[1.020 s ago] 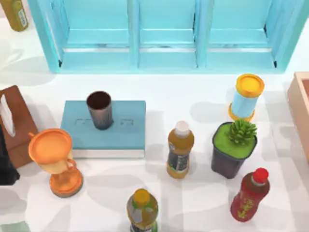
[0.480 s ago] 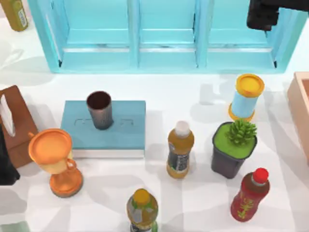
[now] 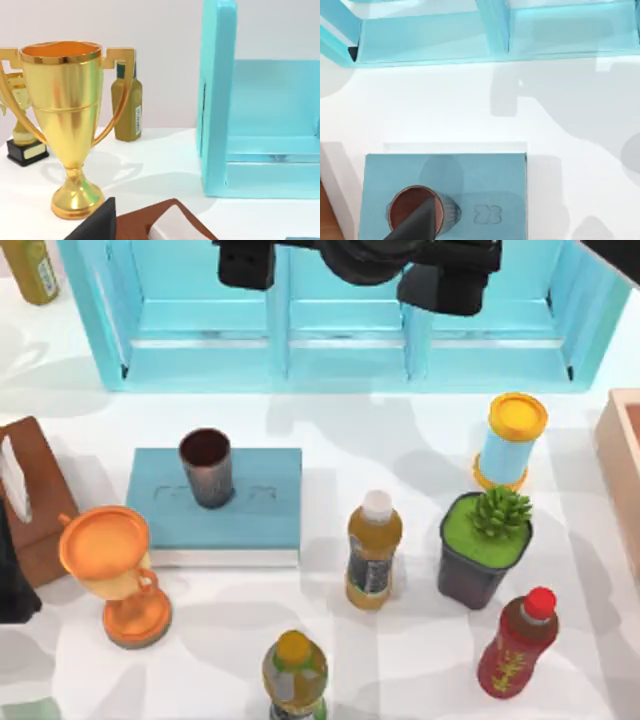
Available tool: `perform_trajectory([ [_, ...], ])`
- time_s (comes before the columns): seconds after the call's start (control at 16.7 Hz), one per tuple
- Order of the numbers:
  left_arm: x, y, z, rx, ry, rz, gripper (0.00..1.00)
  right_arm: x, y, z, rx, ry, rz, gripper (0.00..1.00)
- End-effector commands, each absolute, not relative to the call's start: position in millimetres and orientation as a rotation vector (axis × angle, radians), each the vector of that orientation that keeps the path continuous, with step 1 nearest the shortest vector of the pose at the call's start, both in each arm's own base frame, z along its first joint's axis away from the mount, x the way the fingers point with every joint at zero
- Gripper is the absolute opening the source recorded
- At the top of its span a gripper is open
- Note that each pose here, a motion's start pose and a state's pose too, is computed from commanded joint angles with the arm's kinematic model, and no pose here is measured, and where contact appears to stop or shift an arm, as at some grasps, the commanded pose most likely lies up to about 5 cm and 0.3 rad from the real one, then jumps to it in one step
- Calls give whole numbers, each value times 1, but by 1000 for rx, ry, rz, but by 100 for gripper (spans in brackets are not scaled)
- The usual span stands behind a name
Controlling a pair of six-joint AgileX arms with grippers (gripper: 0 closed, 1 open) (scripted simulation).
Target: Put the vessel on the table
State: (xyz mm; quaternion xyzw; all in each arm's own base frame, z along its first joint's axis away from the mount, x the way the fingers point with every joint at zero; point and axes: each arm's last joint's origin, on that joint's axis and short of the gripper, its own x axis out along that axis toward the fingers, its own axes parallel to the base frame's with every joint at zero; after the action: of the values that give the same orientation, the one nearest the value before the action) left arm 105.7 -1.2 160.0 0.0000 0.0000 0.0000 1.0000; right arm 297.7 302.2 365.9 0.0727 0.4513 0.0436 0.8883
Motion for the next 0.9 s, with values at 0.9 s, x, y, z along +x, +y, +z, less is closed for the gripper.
perform_trajectory([
  [0.9,106,-1,160,0,0,0,100,279,415,264,11,1077,-8,100],
])
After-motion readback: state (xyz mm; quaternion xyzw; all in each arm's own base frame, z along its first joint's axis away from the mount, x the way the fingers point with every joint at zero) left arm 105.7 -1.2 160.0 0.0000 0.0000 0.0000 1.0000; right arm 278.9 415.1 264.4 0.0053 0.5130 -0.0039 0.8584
